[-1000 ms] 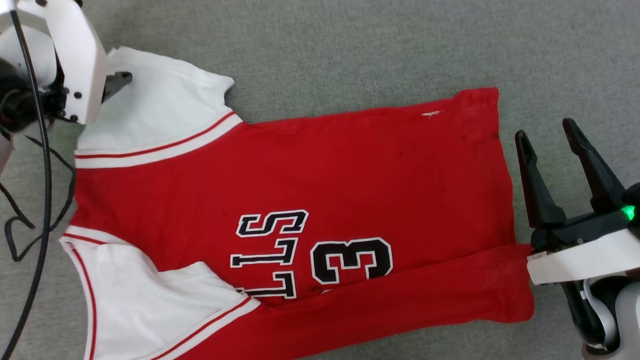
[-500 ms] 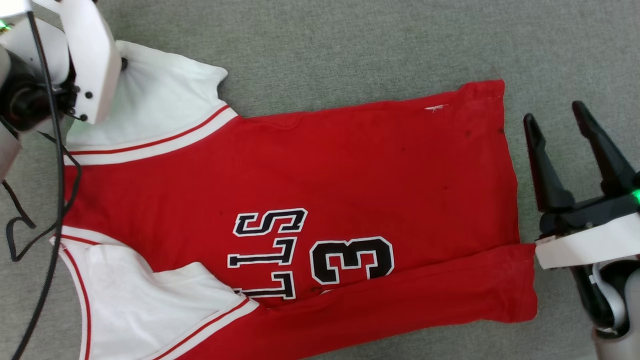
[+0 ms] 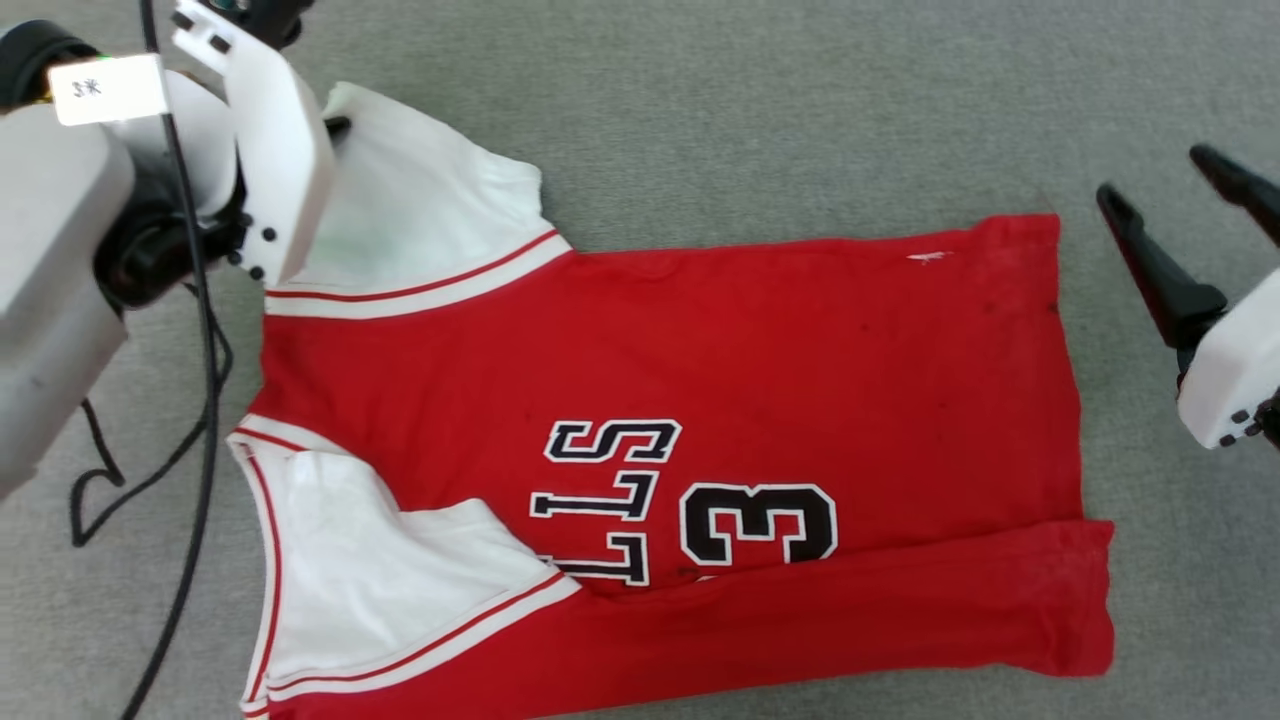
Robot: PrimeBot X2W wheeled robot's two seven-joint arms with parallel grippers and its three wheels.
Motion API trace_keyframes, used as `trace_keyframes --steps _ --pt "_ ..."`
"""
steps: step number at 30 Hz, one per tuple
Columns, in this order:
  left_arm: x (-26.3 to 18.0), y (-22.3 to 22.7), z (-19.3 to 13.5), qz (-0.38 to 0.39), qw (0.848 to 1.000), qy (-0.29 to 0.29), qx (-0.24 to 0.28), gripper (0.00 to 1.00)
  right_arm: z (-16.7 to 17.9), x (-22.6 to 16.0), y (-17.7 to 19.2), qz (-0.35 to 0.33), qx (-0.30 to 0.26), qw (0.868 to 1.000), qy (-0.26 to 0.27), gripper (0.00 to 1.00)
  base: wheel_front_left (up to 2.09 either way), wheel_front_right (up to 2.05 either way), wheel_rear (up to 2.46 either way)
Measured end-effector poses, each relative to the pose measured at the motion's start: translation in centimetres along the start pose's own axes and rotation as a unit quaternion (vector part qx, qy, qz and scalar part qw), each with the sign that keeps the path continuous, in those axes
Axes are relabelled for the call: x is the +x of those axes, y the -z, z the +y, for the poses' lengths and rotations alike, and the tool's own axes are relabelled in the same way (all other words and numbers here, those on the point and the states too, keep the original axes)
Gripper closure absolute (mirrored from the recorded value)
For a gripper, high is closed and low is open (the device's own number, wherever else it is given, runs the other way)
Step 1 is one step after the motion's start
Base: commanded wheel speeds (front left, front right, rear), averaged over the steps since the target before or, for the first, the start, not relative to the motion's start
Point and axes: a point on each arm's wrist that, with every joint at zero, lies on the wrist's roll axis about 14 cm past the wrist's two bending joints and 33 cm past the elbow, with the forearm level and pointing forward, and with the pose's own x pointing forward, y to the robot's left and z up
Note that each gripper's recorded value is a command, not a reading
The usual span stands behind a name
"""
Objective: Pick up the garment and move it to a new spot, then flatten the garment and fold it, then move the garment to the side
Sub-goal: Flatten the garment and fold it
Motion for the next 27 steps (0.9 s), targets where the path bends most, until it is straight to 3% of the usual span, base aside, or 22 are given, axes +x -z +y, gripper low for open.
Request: trace_keyframes --steps 4,11,27 --pt "-1.0 -0.3 -0.9 -0.014 1.000 0.006 0.009 1.00 0.4 0.8 2.4 0.110 -0.009 0.993 -0.030 0.00 0.00 0.00 0.00" --pt "-1.6 -0.3 -1.3 -0.029 0.999 0.010 0.018 1.00 0.8 2.0 4.9 0.229 -0.018 0.972 -0.055 0.00 0.00 0.00 0.00" --pt "0.1 1.4 -0.2 -0.024 1.000 0.011 0.012 1.00 4.3 5.6 11.9 0.378 -0.022 0.920 -0.103 0.00 0.00 0.00 0.00"
